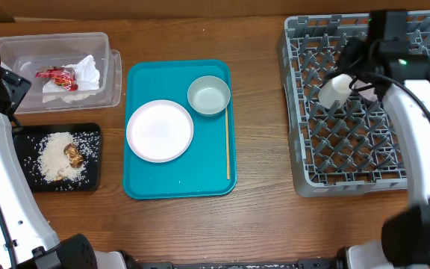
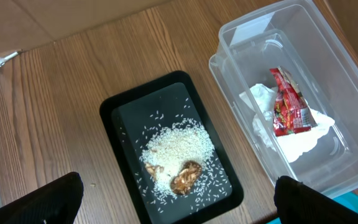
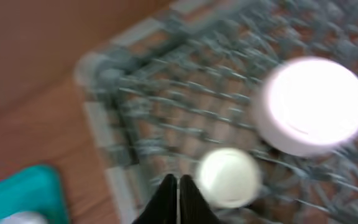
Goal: Sort waste into correct bins and load items into the dishwasher
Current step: 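Move the right gripper to the white bowl on the teal tray, then grasp the white bowl rim with the right gripper and lift, then carry the bowl to the dish rack's right side and lower it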
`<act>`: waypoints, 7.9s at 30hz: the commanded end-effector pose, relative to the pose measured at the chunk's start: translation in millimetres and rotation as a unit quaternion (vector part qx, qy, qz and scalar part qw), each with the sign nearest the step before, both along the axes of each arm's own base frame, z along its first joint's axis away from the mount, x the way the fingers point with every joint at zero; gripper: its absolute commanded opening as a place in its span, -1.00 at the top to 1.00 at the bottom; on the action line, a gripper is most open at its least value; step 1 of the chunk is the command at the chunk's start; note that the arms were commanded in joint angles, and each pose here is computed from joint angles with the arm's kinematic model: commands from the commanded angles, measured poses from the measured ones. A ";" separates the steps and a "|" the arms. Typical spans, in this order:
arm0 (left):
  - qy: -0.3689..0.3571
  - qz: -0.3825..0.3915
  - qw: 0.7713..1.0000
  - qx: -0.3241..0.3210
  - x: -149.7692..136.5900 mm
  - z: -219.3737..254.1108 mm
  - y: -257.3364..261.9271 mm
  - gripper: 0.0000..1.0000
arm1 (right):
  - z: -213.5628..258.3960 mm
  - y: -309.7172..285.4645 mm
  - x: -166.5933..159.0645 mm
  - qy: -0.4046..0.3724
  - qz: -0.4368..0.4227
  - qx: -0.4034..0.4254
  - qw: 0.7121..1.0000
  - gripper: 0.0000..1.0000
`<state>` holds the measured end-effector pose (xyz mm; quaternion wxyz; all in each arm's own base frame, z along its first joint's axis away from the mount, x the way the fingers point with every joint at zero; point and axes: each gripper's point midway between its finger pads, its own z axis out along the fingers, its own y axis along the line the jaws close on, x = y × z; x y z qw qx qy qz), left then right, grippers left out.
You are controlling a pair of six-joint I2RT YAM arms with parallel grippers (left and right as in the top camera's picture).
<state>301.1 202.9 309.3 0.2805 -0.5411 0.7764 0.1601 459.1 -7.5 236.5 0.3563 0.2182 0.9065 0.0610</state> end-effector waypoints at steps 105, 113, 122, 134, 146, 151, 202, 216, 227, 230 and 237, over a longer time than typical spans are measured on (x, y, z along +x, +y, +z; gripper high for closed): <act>-0.002 0.005 1.000 -0.003 0.9 -1.7 0.1 -1.00 | -174.1 335.7 -44.9 0.121 0.532 -0.156 0.823 0.13; -0.002 0.005 1.000 -0.003 1.0 -1.6 0.0 -1.00 | -176.4 346.5 -60.4 0.125 0.566 -0.157 0.799 0.06; -0.003 0.005 1.000 -0.003 1.1 -1.6 0.1 -1.00 | -182.8 348.2 -59.2 0.125 0.569 -0.161 0.797 0.00; -0.003 0.005 1.000 -0.003 1.1 -1.6 0.1 -1.00 | -203.9 336.2 -48.7 0.140 0.546 -0.201 0.801 0.49; -0.002 0.005 1.000 -0.003 1.0 -1.7 0.0 -1.00 | -125.8 339.3 -30.6 0.103 0.505 -0.188 0.836 0.92; -0.002 0.005 1.000 -0.003 1.0 -1.6 0.0 -1.00 | -34.1 303.5 -7.4 0.045 0.435 -0.157 0.886 0.92; -0.002 0.005 1.000 -0.003 1.0 -1.7 0.0 -1.00 | -62.4 -183.3 -51.2 -0.071 0.052 0.431 0.898 0.81; -0.002 0.005 1.000 -0.003 1.0 -1.6 0.0 -1.00 | -101.8 -227.7 -84.0 0.065 -0.108 0.298 0.946 0.76; -0.002 0.005 1.000 -0.003 1.0 -1.6 0.0 -1.00 | -95.6 -251.5 -108.6 0.102 -0.213 0.241 0.941 0.71; -0.002 0.005 1.000 -0.003 1.0 -1.6 0.0 -1.00 | -87.5 -262.5 -121.7 0.114 -0.245 0.198 0.942 0.64; -0.002 0.005 1.000 -0.003 1.0 -1.6 0.0 -1.00 | -70.2 -279.4 -156.0 0.139 -0.345 0.138 0.918 0.52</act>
